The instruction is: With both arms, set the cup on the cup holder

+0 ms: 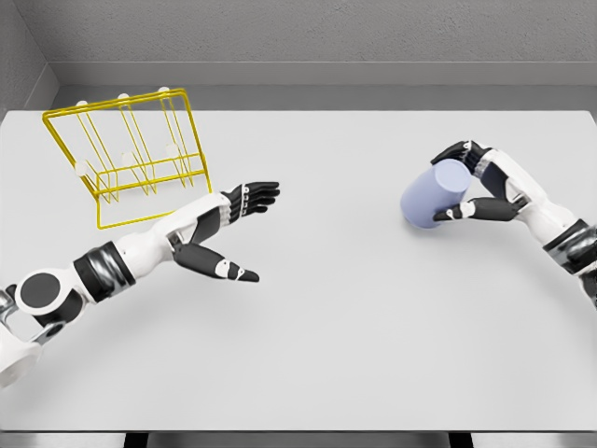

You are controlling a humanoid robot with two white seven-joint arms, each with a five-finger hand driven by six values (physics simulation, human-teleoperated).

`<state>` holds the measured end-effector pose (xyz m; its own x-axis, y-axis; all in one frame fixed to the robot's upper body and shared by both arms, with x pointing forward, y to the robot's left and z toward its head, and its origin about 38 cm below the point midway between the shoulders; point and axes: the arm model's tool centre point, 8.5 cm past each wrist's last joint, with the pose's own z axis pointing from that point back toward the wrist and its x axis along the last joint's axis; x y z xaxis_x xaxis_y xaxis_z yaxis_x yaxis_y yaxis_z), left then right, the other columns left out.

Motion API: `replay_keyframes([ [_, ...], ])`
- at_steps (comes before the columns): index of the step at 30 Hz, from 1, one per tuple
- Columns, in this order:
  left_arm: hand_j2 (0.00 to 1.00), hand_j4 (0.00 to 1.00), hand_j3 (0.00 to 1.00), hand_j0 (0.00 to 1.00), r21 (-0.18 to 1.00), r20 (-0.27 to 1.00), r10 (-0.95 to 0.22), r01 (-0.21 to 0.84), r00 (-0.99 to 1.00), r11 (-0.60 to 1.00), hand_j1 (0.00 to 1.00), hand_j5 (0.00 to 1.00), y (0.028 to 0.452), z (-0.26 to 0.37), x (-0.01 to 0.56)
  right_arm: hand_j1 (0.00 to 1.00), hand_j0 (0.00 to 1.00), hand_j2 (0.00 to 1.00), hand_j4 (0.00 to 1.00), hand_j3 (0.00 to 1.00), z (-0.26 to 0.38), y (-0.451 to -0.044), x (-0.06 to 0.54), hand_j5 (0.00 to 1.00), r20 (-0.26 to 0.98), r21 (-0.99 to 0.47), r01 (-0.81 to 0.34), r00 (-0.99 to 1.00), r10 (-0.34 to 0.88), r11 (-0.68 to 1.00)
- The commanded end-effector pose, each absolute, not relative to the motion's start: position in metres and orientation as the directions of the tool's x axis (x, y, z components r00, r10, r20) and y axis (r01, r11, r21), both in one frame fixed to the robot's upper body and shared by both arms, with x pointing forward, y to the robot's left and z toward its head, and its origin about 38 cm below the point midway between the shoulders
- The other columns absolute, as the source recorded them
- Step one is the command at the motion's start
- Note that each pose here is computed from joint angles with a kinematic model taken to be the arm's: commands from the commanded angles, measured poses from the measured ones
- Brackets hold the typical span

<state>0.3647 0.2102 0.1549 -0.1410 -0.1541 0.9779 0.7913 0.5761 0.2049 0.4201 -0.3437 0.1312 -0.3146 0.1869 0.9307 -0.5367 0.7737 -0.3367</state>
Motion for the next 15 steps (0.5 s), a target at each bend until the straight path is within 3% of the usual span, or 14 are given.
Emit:
replay_keyframes([
  [1,1.0,1.0,1.0,1.0,0.209,0.978,-0.145,0.783,-0.153,0.586,1.0,1.0,0.214,0.159,0.367,0.41,0.41,0.41,0.41,0.41,0.132,-0.335,0.419,0.41,0.932,-0.331,-0.554,-0.32,0.172,0.764],
  [15,1.0,1.0,1.0,1.0,0.205,0.979,-0.144,0.778,-0.147,0.594,1.0,1.0,0.215,0.159,0.366,0.41,0.41,0.41,0.41,0.41,0.137,-0.253,0.417,0.41,0.899,-0.399,-0.673,-0.422,0.12,0.622],
])
